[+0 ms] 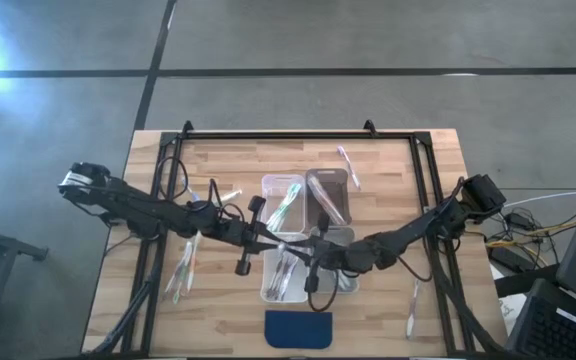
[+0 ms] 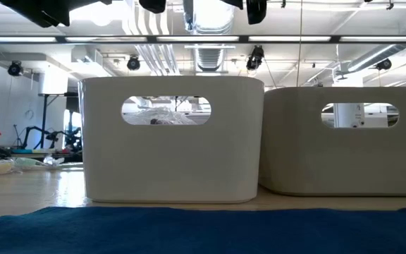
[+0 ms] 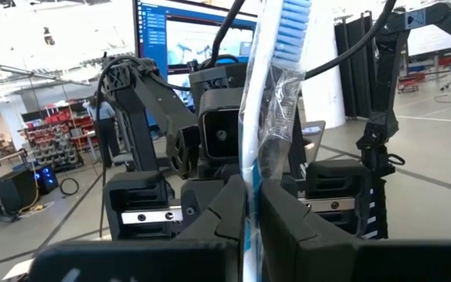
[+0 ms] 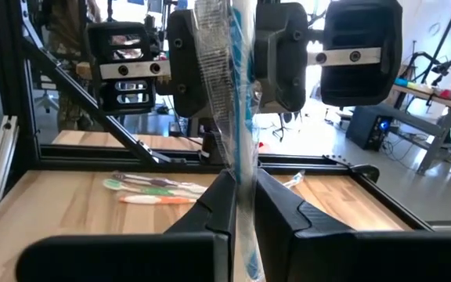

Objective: Pick & Place Toothbrushes
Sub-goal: Put the blue toothbrush into the gray bin

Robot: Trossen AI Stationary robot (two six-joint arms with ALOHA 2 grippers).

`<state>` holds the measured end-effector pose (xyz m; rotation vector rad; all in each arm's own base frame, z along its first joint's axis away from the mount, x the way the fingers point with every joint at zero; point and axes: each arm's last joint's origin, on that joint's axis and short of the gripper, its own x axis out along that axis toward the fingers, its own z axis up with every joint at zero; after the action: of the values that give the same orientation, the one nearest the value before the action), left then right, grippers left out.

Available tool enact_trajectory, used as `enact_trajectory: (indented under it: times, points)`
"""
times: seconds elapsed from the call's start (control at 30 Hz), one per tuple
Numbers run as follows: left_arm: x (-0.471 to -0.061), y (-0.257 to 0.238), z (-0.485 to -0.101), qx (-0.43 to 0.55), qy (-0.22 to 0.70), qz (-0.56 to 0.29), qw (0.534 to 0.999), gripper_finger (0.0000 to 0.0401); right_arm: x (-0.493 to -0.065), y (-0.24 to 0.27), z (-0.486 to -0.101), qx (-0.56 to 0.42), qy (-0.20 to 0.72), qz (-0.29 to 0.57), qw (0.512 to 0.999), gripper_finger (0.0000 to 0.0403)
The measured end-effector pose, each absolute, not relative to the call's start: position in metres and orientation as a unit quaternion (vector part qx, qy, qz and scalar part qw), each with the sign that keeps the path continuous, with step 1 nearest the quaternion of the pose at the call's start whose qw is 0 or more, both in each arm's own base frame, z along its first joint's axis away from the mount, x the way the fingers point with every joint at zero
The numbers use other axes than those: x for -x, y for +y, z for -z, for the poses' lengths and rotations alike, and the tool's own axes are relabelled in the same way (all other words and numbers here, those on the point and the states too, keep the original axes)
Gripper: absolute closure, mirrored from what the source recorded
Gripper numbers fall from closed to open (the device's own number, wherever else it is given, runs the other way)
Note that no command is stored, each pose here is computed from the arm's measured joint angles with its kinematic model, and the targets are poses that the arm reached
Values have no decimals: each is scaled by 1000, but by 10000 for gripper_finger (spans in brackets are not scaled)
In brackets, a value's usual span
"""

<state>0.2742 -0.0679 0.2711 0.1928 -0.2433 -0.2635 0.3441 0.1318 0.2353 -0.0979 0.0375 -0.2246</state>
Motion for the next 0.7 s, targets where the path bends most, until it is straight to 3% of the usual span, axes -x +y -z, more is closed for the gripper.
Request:
enact_trajectory:
  times: [0.3,0.7]
  points:
    - [-275,-68,-268,-84,-106,127,983,339,-344,131,-234,50,21,115,992,380]
    - [-275,-67,-256,-102,-39,119,987,220,-341,131,-237,61,35,119,990,380]
